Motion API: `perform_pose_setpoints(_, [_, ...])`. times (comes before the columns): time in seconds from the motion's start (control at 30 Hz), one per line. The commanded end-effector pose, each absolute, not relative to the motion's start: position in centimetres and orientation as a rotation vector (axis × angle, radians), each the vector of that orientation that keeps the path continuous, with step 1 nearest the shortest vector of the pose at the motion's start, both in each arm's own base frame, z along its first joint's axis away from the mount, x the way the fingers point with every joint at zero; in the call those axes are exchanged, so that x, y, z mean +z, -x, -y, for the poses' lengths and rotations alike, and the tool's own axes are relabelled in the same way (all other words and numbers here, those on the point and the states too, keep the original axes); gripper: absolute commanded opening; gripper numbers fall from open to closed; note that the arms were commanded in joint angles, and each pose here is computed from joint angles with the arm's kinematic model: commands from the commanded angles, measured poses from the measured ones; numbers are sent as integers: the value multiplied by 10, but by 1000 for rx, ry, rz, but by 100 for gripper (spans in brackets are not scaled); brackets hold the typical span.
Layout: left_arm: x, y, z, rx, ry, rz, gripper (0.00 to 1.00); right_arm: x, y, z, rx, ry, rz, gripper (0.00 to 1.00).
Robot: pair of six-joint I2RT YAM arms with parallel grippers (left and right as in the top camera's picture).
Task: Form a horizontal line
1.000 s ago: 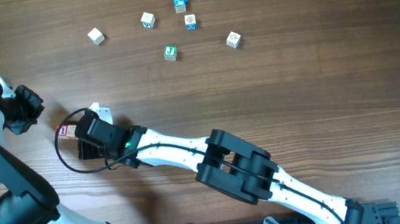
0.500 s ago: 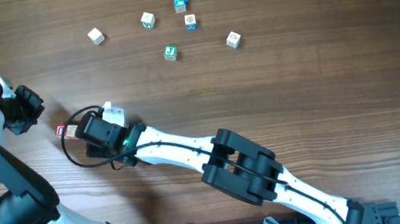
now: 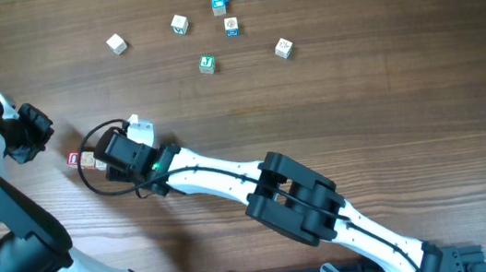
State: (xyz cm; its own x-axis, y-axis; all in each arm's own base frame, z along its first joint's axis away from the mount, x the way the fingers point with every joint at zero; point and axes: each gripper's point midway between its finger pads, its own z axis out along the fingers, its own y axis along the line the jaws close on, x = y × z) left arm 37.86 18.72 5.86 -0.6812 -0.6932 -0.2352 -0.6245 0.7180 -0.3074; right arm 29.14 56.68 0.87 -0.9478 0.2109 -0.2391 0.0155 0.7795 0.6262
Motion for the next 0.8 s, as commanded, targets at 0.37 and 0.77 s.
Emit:
perform_pose_setpoints(0.37, [53,-378,-189,-299,1048,-2596,4,20,-292,-574,980,-63,-2634,5])
perform_pose_setpoints(0.77, [53,-378,-189,-298,1048,-2596,4,22,-293,-578,997,-28,-2618,5])
